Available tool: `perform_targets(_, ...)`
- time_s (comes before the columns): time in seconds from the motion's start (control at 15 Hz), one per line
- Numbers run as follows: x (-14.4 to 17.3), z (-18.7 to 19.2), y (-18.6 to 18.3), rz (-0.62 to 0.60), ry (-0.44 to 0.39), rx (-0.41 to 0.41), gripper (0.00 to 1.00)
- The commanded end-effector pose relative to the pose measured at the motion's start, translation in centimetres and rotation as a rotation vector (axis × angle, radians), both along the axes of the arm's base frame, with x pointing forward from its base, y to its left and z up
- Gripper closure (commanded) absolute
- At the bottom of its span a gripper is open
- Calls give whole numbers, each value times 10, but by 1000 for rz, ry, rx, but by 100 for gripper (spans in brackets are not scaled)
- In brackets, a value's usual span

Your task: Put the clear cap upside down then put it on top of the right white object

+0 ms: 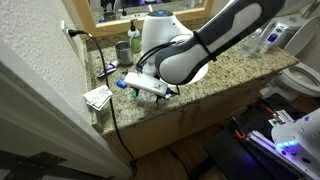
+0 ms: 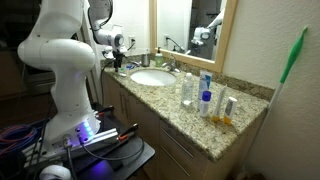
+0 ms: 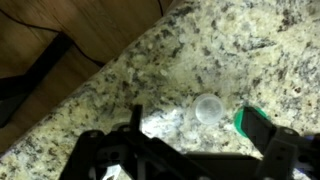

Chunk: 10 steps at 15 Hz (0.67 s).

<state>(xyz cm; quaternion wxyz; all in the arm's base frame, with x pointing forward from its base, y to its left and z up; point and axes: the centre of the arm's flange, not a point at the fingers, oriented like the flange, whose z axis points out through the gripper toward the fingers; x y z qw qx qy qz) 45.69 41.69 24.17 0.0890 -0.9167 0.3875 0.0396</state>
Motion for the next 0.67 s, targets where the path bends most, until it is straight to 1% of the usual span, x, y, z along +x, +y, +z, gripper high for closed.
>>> perform_targets(0.0,12,-1,-1,-45,48,22,0)
perform_targets(0.2,14,2,2,-57,75,22,0)
perform_targets(0.27,14,-1,4,-62,98,16,0)
perform_targets(0.4,10,-9,4,-73,129,-32,0)
perform_targets(0.47,9,-12,4,-84,132,-54,0)
perform_targets(0.53,3,-4,-2,-68,105,-24,0)
perform_targets(0.6,2,-8,-2,-77,115,-34,0)
